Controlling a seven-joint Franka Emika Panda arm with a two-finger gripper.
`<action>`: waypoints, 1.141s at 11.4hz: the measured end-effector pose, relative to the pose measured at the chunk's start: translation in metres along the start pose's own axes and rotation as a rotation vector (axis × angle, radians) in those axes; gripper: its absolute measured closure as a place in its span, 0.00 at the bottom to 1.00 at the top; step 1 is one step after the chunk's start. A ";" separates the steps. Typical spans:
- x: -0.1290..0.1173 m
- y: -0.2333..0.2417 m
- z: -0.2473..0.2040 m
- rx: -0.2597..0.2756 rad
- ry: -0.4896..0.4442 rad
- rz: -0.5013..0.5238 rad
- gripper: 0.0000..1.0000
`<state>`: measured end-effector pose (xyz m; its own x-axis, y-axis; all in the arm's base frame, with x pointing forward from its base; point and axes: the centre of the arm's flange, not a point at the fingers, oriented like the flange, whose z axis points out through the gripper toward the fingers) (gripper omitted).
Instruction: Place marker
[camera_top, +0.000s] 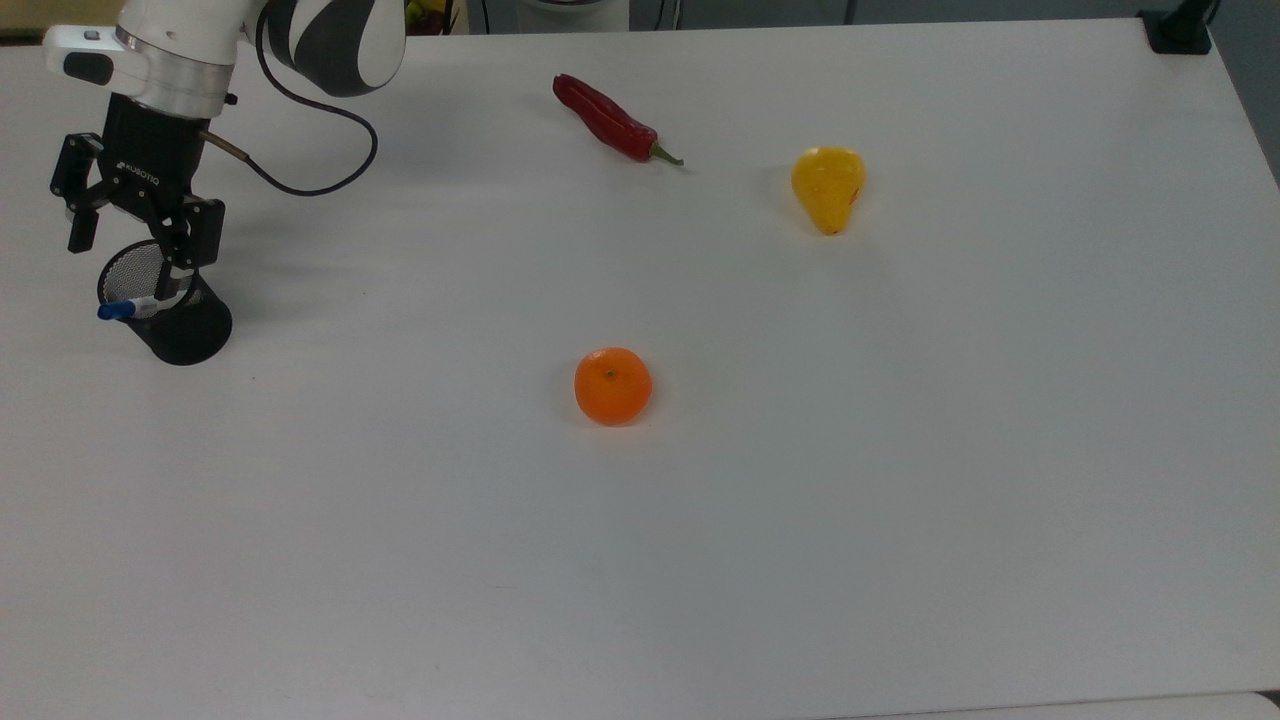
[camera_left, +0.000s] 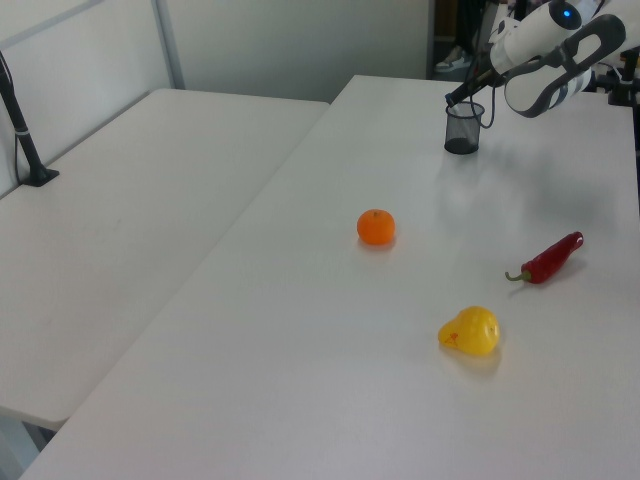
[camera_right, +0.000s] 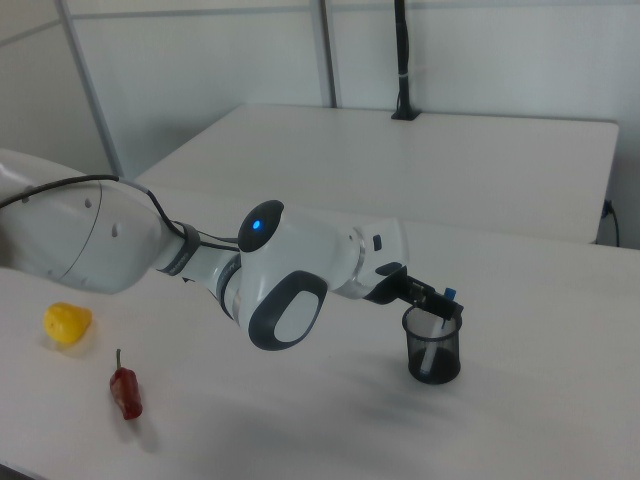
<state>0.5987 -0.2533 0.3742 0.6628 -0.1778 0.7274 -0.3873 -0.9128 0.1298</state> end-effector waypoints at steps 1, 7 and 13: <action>0.003 0.001 -0.003 0.002 0.001 0.008 0.00; 0.071 0.040 -0.119 0.126 -0.369 0.050 0.00; 0.124 0.054 -0.249 0.229 -0.715 0.041 0.00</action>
<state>0.5005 -0.2326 0.6393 0.9357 -0.3372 0.1039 -0.3290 -0.9402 -0.0881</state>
